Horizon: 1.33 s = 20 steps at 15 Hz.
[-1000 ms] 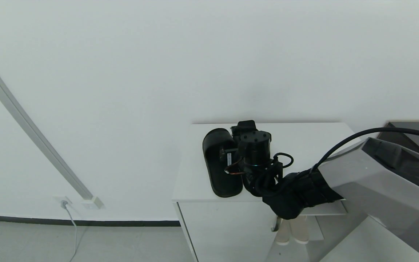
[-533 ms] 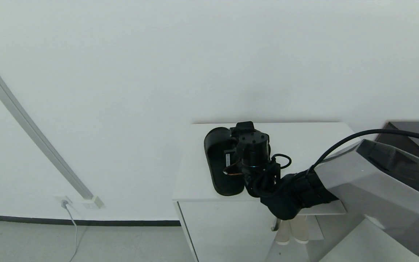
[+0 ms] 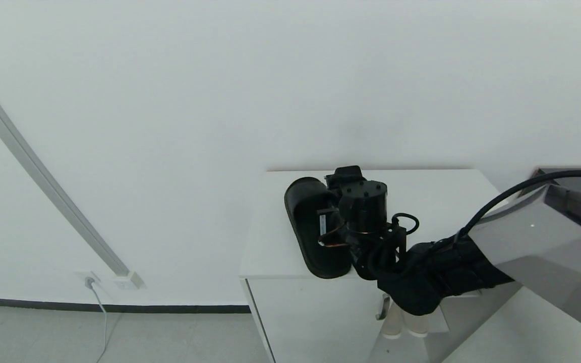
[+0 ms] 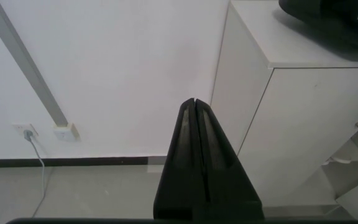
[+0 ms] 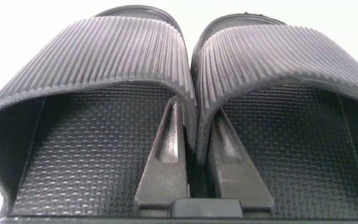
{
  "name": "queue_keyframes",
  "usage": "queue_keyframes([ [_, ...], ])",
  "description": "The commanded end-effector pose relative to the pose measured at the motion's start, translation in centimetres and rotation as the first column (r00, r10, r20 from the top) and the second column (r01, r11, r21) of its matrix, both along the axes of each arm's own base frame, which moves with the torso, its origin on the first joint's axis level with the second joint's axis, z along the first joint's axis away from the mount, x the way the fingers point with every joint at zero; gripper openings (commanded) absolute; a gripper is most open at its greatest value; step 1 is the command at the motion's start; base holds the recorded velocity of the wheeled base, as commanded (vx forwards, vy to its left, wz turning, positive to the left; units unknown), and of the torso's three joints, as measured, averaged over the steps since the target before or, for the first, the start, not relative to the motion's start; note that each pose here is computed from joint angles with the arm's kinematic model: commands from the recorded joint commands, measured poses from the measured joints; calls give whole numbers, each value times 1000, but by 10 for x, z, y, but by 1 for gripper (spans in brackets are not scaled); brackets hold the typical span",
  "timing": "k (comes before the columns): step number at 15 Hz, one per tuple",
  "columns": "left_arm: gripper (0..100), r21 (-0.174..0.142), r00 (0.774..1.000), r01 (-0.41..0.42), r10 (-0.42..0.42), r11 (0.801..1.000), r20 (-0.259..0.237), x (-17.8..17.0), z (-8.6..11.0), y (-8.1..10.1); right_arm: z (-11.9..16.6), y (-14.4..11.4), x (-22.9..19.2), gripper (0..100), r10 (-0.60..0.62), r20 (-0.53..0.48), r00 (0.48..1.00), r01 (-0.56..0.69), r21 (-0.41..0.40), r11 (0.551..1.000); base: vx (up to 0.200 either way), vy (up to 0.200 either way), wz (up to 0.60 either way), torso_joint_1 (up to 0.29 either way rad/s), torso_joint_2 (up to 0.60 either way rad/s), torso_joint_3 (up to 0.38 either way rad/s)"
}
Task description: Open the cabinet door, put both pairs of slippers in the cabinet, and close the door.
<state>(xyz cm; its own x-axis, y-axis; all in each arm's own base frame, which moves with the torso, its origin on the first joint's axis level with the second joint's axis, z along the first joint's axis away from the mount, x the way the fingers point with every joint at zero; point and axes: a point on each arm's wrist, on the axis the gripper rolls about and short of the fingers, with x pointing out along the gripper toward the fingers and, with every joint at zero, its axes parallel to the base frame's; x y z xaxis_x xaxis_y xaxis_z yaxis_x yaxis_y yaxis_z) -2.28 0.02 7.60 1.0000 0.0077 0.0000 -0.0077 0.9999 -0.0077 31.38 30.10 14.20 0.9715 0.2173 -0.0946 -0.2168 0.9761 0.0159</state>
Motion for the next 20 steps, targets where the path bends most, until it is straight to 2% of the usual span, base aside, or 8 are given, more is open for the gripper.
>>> queue_keyframes([
  [1, 0, -2, 1000, 0, 0, 1000, 0, 0, 0, 0, 19, -21, -31, 0, 37, 13, 999, -38, 17, 999, 0, 0, 0, 0, 0, 0],
  [7, 0, -2, 1000, 2, -2, 1000, 0, 0, 0, 0, 28, -59, -79, 0, 154, -2, 988, -154, -1, 988, 0, 0, 0, 0, 0, 0],
  [10, 0, -3, 1000, 0, 0, 1000, 0, 0, 0, 0, 37, -76, -98, 0, 271, -5, 963, -271, 11, 963, 0, 0, 0, 0, 0, 0],
  [13, 0, -5, 1000, 0, 0, 1000, 0, 0, 0, 0, 37, -86, -107, 0, 275, -17, 961, -275, -13, 961, 0, 0, 0, 0, 0, 0],
  [20, 0, -5, 1000, 0, 0, 1000, -1, 0, 0, 0, 34, -87, -108, 0, 275, -32, 961, -276, -29, 961, 0, 0, 0, 0, 0, 0],
])
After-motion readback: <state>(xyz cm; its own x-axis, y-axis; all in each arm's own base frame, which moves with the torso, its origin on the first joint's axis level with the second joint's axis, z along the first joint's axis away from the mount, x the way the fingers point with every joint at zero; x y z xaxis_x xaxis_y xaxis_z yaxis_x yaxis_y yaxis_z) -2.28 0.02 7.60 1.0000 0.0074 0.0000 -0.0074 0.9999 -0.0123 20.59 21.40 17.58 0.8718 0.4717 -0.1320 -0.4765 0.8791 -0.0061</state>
